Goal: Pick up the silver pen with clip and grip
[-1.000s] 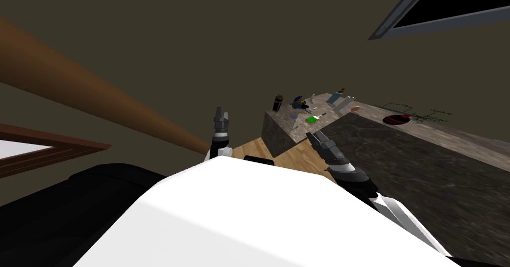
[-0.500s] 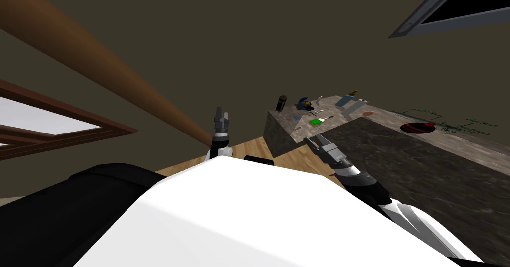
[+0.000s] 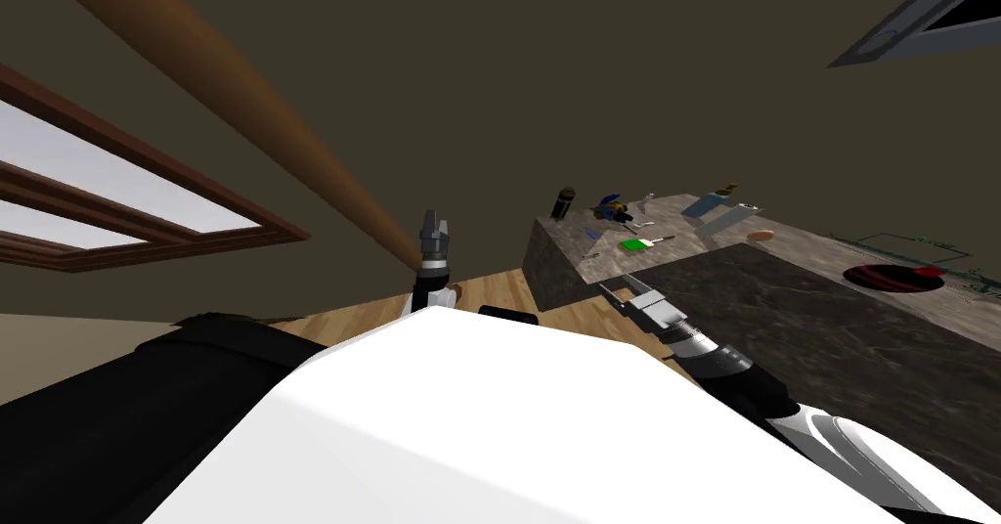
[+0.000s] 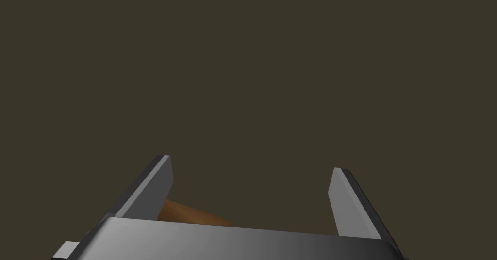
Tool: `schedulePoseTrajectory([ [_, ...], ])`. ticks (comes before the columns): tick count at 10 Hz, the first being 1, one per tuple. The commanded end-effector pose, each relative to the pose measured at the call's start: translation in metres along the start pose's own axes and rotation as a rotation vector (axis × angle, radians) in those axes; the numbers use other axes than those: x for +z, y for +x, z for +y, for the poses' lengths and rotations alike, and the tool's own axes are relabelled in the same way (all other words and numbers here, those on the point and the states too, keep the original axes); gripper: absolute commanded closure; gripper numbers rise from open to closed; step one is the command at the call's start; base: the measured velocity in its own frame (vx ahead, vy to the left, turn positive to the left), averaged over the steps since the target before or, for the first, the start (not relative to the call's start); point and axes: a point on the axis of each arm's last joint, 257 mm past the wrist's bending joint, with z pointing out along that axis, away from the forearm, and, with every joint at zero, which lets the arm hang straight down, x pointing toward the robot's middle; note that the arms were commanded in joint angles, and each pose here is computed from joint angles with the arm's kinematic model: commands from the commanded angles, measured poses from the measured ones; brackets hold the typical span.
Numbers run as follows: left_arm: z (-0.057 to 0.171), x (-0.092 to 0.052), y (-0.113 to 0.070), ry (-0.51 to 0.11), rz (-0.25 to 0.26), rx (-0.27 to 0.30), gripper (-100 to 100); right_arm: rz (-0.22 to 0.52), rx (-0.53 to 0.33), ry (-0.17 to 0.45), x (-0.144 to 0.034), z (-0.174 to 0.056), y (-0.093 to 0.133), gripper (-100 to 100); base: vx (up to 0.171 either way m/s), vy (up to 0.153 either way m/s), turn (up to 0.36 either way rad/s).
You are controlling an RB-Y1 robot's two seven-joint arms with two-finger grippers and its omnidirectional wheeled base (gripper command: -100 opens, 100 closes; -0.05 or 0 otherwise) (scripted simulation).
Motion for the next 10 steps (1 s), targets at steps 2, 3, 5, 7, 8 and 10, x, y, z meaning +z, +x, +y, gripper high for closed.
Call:
schedulePoseTrajectory([
  [2, 0.0, 0.0, 0.0, 0.0, 0.0, 0.0, 0, 0.118, -0.096, -0.014, -0.016, -0.007, 0.027, -100, -0.031, -0.035, 0.234],
  [3, 0.0, 0.0, 0.0, 0.0, 0.0, 0.0, 0, 0.183, -0.139, -0.019, -0.027, -0.013, 0.042, -100, -0.019, -0.05, 0.434],
  [5, 0.0, 0.0, 0.0, 0.0, 0.0, 0.0, 0, 0.271, -0.202, -0.041, -0.04, -0.018, 0.062, -100, 0.004, -0.039, 0.172],
  [7, 0.0, 0.0, 0.0, 0.0, 0.0, 0.0, 0, 0.355, -0.264, -0.063, -0.055, -0.023, 0.082, -100, 0.018, -0.019, 0.22],
  [8, 0.0, 0.0, 0.0, 0.0, 0.0, 0.0, 0, 0.358, -0.268, -0.065, -0.056, -0.023, 0.082, -100, 0.024, -0.022, 0.157],
  [10, 0.0, 0.0, 0.0, 0.0, 0.0, 0.0, 0, 0.436, -0.316, -0.086, -0.072, -0.028, 0.1, -100, 0.033, -0.018, 0.227],
])
